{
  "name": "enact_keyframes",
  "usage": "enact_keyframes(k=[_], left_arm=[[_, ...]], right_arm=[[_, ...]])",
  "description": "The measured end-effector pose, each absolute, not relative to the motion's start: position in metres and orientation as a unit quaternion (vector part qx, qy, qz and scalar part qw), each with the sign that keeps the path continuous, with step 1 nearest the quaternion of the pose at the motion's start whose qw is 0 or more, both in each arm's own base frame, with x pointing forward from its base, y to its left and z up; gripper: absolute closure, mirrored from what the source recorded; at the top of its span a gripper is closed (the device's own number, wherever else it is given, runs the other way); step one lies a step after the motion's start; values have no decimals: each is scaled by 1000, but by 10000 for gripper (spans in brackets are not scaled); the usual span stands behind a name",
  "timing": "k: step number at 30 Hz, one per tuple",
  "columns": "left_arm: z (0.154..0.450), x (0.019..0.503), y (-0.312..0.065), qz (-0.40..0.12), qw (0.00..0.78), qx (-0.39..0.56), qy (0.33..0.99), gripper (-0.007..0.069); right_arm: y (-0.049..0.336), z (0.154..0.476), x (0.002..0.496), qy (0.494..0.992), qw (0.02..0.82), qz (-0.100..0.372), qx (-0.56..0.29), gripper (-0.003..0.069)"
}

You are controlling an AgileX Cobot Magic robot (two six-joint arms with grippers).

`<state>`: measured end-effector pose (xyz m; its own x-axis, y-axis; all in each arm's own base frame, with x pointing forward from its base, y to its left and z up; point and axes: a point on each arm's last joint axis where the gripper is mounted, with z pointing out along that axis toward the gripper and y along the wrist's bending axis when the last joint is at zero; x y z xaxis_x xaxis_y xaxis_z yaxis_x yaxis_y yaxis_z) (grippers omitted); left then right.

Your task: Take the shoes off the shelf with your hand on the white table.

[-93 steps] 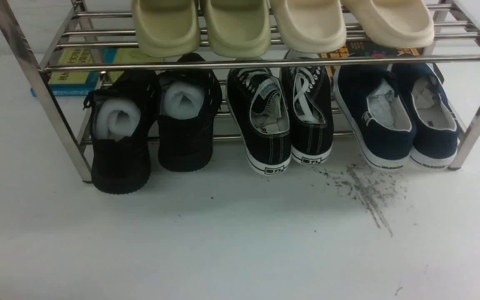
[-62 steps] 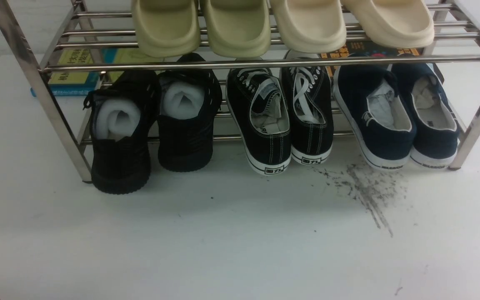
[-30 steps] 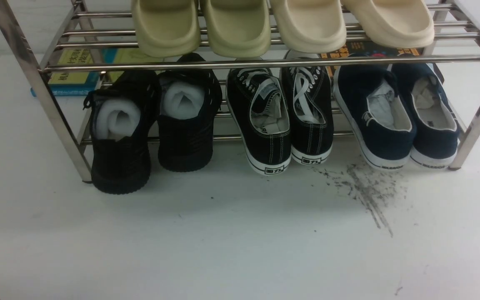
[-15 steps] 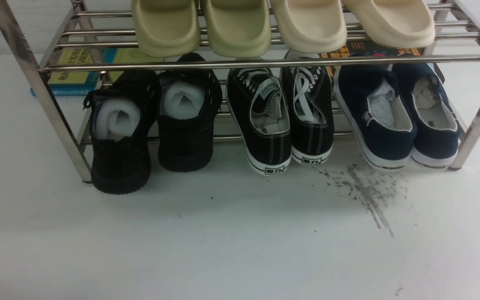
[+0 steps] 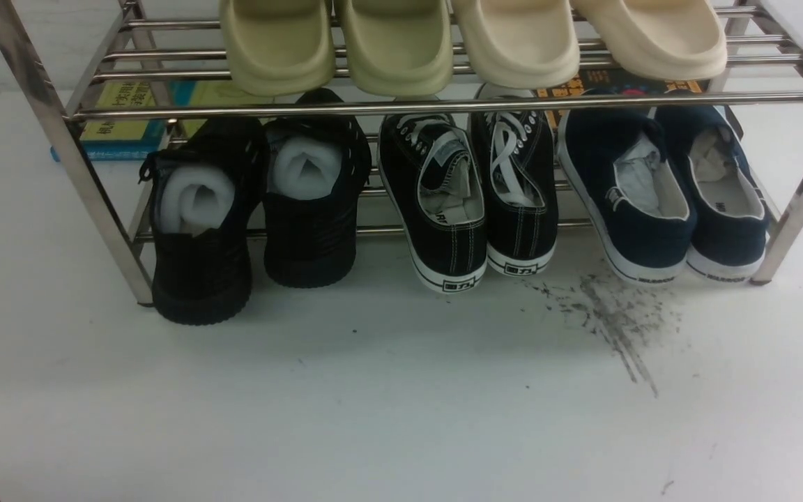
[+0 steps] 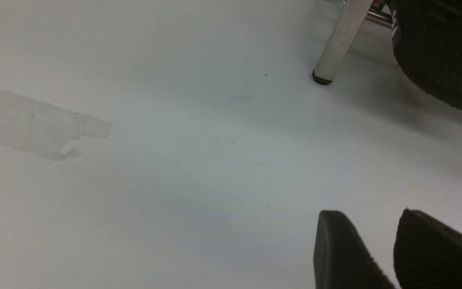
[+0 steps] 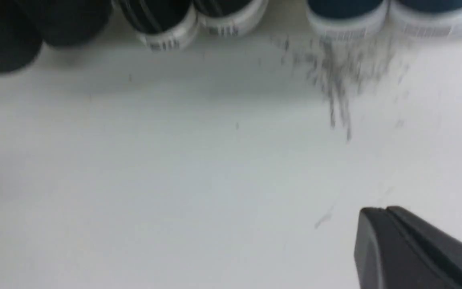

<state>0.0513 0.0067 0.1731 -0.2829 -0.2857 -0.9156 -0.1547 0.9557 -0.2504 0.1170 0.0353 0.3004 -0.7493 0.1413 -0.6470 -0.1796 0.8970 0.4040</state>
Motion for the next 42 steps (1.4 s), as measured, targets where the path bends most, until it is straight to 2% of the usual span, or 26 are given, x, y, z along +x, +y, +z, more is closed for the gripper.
enact_keyframes(k=[4,5,7,11,17,21,24,27,32,37,41,42], left_arm=[[173,51,7,-56,583,-138,799,386],[173,51,7,-56,583,-138,799,386],[173,51,7,-56,583,-138,799,386],[173,51,7,-56,583,-138,799,386],[173,51,7,-56,583,-138,799,386],[173,51,7,-56,583,-138,799,386],[173,51,7,-56,583,-138,799,386],[173,51,7,-56,583,-138,799,386],[173,51,7,-56,583,-138,799,386],[173,51,7,-56,583,-138,799,386],[173,51,7,-56,583,-138,799,386],[173,51,7,-56,583,-138,799,386]], right_arm=[[43,288,147,930,243,275,-35,657],[44,288,149,930,238,278,-44,657],[50,285,170,924,184,323,-86,652],[56,298,201,904,182,366,-126,649],[73,324,222,897,196,357,-171,645],[100,337,231,907,196,316,-197,645],[126,341,238,925,183,254,-217,643],[143,335,251,944,167,192,-209,638],[156,323,281,962,163,120,-182,630],[152,324,306,967,188,80,-151,606],[146,330,316,965,214,73,-137,568],[142,333,321,962,230,74,-129,540]])
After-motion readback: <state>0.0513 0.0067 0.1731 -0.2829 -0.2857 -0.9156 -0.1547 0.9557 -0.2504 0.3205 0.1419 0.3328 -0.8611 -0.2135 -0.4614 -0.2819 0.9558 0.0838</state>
